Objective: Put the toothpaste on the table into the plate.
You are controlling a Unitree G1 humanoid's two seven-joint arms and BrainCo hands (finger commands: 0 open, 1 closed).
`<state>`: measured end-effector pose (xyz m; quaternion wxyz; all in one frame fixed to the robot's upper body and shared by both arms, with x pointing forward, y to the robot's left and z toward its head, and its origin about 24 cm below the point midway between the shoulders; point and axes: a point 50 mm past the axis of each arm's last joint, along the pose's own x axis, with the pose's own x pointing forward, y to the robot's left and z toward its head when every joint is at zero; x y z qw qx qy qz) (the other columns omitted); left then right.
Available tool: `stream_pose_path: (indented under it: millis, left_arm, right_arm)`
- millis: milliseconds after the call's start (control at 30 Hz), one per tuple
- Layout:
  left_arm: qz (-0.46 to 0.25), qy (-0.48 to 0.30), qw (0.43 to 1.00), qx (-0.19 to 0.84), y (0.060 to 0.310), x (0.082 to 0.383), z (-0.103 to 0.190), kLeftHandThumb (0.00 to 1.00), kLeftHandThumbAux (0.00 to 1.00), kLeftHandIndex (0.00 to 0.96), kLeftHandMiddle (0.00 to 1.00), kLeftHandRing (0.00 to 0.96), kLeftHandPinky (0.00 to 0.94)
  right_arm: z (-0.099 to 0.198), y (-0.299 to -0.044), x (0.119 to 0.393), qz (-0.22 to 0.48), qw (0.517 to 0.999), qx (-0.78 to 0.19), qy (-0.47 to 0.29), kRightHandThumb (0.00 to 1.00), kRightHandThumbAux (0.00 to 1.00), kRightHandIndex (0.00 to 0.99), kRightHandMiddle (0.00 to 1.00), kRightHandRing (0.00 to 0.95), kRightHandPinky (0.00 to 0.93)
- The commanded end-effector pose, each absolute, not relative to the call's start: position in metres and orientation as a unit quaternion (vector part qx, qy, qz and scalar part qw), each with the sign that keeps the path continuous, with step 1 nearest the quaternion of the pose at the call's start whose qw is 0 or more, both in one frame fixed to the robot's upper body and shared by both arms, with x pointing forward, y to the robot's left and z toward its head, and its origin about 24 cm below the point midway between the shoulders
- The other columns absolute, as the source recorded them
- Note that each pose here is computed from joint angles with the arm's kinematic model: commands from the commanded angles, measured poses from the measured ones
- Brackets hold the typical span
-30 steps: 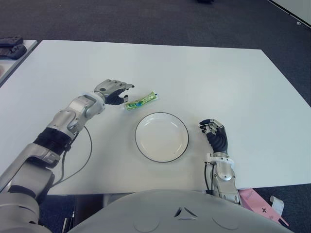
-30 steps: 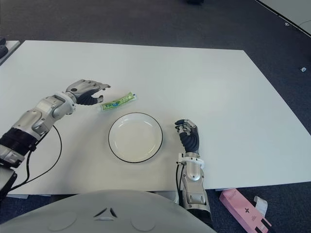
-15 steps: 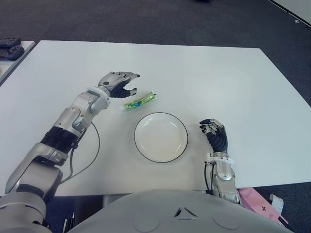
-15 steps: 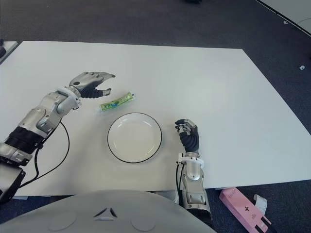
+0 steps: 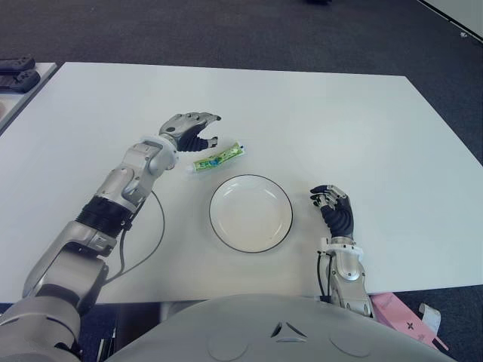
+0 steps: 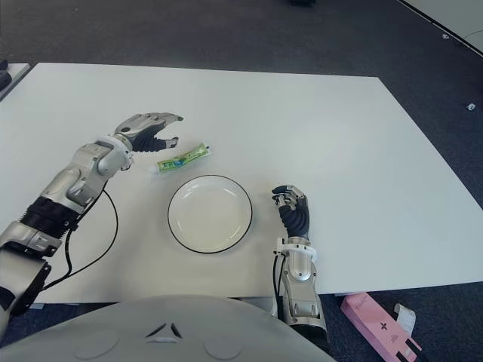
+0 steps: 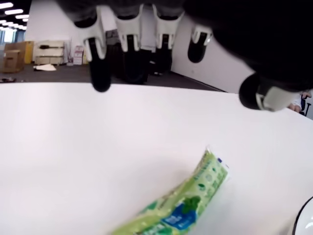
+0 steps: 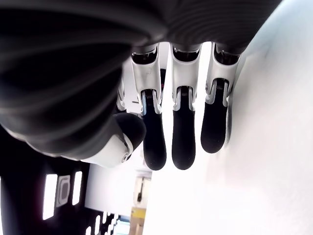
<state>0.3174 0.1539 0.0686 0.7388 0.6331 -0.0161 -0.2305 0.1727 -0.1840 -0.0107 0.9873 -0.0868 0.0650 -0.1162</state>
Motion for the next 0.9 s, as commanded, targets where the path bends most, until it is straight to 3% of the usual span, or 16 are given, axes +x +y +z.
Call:
stream_pose_path:
  millis: [33,500,667,900]
  left_arm:
    - [-0.259,0.037,0.739,0.620,0.142,0.322,0.058,0.538,0.292,0.032,0.083,0.106,0.185]
    - [-0.346,0.140,0.714,0.593,0.119,0.328,0.038,0.477,0.316,0.046,0.069,0.070,0.145]
    - [-0.383,0.160,0.687,0.597,0.116,0.329,0.027,0.445,0.331,0.147,0.100,0.089,0.154]
    - [-0.407,0.190,0.656,0.607,0.115,0.329,0.008,0.412,0.348,0.195,0.125,0.112,0.171]
  right_arm:
    - [-0.014,-0.184,0.171,-0.117,0.986,-0.088,0.074,0.717,0.730,0.427,0.463,0.461,0.456]
    - [-0.014,-0.185,0.170,-0.121,0.985,-0.093,0.078,0.716,0.730,0.427,0.465,0.462,0.457]
    - [-0.014,-0.186,0.169,-0.121,0.985,-0.093,0.077,0.716,0.730,0.427,0.463,0.464,0.462]
    - [-0.014,-0.185,0.168,-0.122,0.985,-0.093,0.078,0.715,0.729,0.427,0.461,0.464,0.460]
